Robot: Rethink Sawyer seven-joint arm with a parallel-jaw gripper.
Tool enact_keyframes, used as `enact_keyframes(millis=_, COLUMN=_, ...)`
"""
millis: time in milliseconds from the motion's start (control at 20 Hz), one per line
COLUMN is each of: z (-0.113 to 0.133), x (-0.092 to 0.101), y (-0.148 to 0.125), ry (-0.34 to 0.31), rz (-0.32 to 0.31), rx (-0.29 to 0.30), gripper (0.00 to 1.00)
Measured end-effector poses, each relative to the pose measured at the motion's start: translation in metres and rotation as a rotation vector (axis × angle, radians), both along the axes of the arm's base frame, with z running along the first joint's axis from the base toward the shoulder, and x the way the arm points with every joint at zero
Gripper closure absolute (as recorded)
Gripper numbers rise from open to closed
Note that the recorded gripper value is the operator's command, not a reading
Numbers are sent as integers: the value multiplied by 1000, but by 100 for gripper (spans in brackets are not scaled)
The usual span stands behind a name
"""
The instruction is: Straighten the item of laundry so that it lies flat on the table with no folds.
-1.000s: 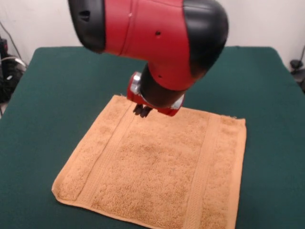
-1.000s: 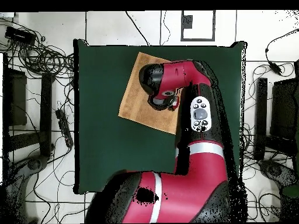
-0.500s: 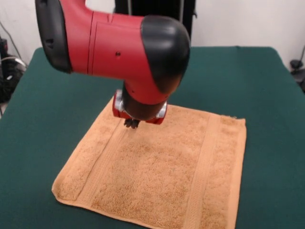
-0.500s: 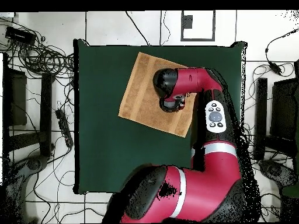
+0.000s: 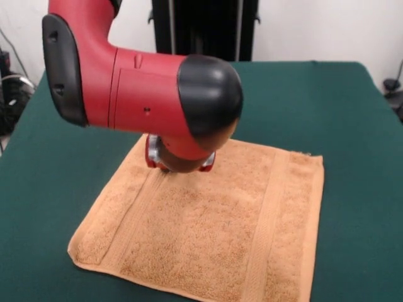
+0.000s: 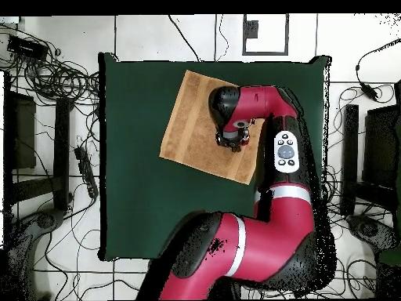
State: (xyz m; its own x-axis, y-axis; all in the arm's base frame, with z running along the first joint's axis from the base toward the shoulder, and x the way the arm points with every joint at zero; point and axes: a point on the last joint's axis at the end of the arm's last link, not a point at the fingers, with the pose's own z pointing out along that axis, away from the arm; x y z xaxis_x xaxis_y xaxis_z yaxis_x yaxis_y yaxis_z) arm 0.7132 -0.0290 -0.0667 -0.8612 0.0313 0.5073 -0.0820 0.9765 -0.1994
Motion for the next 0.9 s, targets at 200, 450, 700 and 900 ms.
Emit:
enact_keyframes(millis=200, z=-5, x=8, y=1, ry=66, rz=-2, rx=-32, gripper=100)
enact_keyframes(millis=450, z=-10, x=12, y=3, ry=110, rz=-5, rx=-78, gripper=100)
enact_keyframes(millis=700, z=-12, x=15, y=-2, ry=130, rz=-14, rx=-111, gripper=100)
enact_keyframes(millis=900, z=-14, x=15, y=-11, ry=133, rz=0, rx=-134, gripper=100)
